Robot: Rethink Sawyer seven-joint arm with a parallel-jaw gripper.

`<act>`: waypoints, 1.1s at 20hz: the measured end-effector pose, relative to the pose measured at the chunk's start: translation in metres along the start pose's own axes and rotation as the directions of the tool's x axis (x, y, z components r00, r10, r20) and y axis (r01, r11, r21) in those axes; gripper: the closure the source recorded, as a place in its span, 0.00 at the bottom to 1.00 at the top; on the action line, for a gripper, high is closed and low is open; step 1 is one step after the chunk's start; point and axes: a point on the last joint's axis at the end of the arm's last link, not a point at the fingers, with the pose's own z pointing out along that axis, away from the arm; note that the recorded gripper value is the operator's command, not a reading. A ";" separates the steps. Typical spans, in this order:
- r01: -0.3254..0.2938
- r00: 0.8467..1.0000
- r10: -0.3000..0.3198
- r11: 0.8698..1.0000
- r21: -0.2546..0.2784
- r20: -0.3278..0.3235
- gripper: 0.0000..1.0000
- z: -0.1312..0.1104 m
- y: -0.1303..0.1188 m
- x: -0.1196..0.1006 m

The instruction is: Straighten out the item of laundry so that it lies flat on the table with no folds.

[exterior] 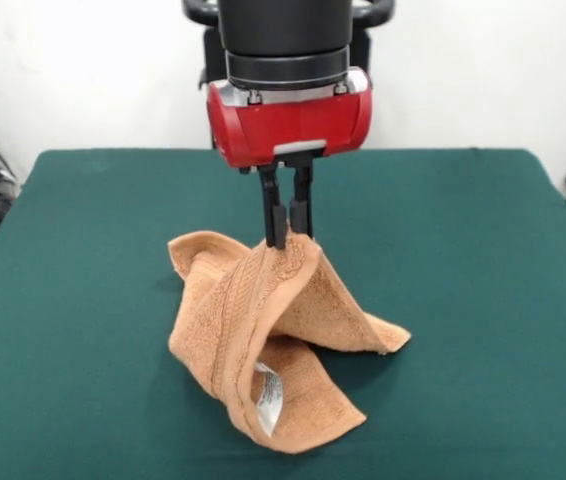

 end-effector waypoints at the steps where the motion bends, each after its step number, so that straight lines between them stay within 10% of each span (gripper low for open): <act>1: 0.000 1.000 0.000 1.000 0.001 0.000 1.00 0.000 0.000 0.000; 22: -0.085 0.996 0.085 0.996 0.009 -0.008 1.00 0.004 -0.055 -0.009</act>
